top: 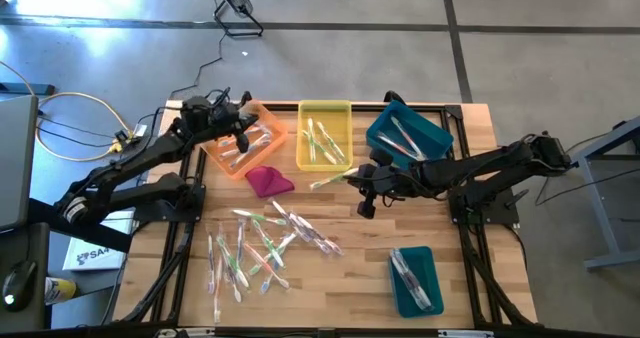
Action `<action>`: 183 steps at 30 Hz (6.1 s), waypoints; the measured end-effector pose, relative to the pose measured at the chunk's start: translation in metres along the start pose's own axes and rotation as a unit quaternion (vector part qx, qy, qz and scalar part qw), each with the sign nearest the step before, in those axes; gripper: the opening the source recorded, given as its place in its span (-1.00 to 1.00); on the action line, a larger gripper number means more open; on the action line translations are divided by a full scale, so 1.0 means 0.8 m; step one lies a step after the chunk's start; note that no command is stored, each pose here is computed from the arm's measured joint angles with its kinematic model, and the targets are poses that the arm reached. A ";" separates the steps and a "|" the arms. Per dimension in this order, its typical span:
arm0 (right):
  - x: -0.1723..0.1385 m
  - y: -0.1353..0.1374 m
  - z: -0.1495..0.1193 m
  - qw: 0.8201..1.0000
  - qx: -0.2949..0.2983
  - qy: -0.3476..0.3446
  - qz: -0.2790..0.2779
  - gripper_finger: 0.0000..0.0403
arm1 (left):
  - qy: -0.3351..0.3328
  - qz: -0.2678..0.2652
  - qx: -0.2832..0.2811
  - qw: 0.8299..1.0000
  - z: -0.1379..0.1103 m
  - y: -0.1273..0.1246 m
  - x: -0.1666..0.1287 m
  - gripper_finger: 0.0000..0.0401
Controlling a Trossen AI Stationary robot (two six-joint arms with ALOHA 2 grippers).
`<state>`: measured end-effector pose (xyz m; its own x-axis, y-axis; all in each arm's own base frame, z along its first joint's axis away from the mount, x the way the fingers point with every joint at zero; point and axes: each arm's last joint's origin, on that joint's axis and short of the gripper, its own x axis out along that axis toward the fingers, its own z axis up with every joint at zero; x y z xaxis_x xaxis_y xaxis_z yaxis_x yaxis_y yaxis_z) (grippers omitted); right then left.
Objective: Pick & Place Toothbrushes
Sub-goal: Put the blue toothbrush into the orange bin, then put the green toothbrush into the yellow bin
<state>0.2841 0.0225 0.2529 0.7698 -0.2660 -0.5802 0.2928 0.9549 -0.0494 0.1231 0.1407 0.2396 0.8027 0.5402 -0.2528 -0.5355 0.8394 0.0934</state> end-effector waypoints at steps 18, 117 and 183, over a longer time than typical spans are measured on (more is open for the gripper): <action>0.000 0.000 0.000 1.000 0.004 -0.001 -0.002 -0.99 | -0.009 0.090 -0.061 0.994 -0.070 -0.006 0.000 -0.81; 0.010 -0.033 0.023 0.998 0.011 -0.062 -0.021 -0.99 | -0.068 -0.037 0.094 0.993 -0.054 -0.032 0.003 -0.83; 0.012 -0.036 0.018 0.999 -0.019 -0.039 0.006 -0.99 | -0.108 -0.107 0.115 0.982 -0.042 -0.071 -0.066 -1.00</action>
<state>0.2915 -0.0097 0.2606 0.8159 -0.2623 -0.5152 0.2628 0.9620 -0.0736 0.1026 0.0626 0.2153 0.9406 0.3295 -0.0819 -0.2954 0.9131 0.2812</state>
